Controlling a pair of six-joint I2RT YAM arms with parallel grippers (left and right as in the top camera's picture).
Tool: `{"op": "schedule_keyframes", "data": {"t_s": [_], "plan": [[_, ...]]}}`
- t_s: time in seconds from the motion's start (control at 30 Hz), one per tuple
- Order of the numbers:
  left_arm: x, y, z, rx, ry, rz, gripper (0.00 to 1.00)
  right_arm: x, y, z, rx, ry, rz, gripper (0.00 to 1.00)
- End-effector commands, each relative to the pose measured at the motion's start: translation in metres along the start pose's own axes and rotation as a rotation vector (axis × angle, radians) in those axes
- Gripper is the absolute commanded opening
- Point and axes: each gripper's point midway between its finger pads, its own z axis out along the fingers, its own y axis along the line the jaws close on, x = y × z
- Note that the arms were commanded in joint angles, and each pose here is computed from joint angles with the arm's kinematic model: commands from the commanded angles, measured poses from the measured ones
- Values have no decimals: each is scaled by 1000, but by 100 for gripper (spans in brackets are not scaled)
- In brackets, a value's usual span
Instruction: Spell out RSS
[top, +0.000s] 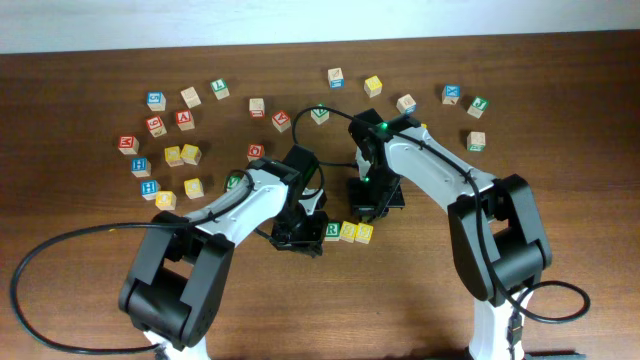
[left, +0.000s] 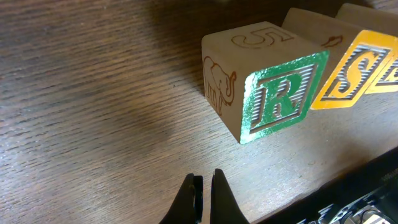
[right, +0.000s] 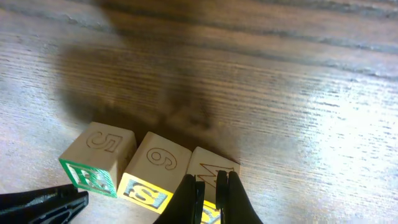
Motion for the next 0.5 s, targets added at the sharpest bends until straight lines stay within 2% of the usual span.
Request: {"op": "schedule_keyframes", "data": {"t_s": [0.0,0.33,0.47], "plan": [[-4,-4,-1,16,-3,10,0,1,0,-3,14,3,-10,4],[-17,-8,-1,31,-56,36,0,-1,-16,-8,13,9,40,4],[-30,13,-3,-84,-117,34,0,1,-39,-19,12,40,75,4]]}}
